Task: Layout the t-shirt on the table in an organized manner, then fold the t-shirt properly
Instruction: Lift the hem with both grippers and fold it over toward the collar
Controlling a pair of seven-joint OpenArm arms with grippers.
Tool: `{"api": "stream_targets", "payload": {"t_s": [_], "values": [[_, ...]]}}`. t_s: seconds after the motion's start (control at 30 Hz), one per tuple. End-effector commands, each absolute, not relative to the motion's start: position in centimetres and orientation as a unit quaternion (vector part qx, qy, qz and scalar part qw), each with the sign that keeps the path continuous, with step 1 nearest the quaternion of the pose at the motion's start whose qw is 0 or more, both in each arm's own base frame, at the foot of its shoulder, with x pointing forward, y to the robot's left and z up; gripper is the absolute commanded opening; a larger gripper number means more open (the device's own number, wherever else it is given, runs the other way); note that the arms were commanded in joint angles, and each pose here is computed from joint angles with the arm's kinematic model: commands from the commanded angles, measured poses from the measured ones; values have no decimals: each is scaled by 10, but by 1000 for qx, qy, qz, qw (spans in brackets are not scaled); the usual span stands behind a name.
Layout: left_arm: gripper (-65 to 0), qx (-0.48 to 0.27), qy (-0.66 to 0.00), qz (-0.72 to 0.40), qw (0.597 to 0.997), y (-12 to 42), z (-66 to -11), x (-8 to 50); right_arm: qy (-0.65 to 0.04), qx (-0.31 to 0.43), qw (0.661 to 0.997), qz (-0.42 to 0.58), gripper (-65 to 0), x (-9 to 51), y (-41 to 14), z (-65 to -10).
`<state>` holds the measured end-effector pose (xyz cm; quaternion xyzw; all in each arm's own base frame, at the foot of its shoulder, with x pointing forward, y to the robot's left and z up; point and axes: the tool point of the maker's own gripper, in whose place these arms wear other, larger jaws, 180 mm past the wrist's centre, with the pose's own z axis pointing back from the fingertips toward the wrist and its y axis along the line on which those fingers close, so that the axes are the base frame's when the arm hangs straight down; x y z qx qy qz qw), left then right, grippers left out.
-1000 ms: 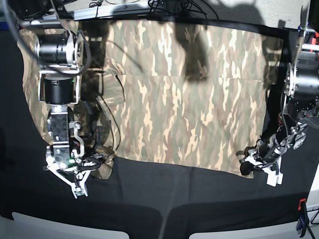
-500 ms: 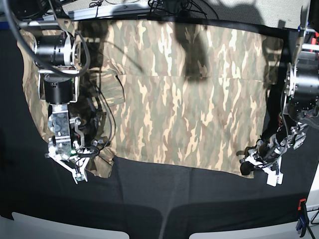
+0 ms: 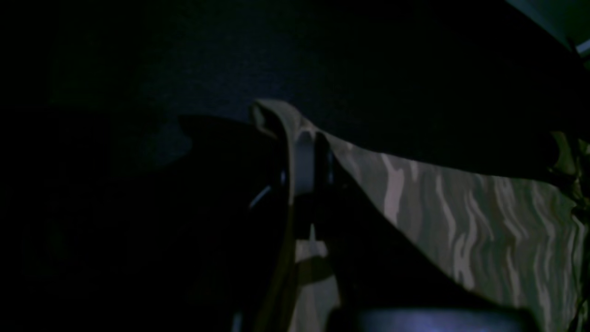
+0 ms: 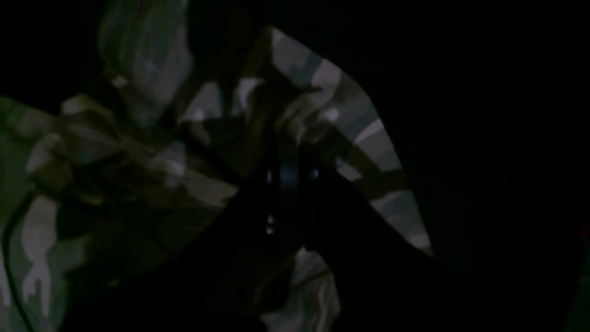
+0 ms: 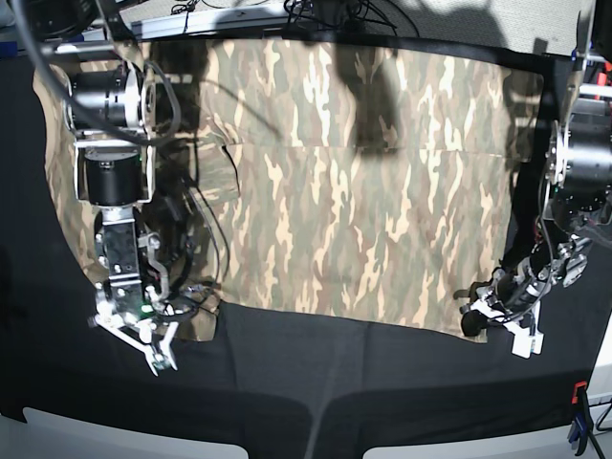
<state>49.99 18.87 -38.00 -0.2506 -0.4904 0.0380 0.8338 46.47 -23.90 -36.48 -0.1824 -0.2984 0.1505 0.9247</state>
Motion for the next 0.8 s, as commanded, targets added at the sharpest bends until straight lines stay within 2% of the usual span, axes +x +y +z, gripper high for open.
{"api": "stream_targets", "payload": {"t_s": [0.0, 0.2, 0.37, 0.6, 0.77], "values": [[-650, -252, -522, 39, 814, 197, -351, 517, -328, -192, 912, 155, -650, 477, -239, -342], [-650, -242, -504, 33, 828, 209, -359, 509, -358, -203, 892, 186, -650, 449, -222, -344], [-650, -262, -487, 25, 833, 215, -363, 488, -395, -203, 873, 200, -650, 415, -203, -328], [-650, -280, -496, -76, 818, 194, -346, 441, -399, -237, 860, 213, -650, 368, -199, -312], [-650, -279, -490, -154, 811, 177, -329, 401, -385, -243, 866, 204, -650, 333, -207, -316]]}}
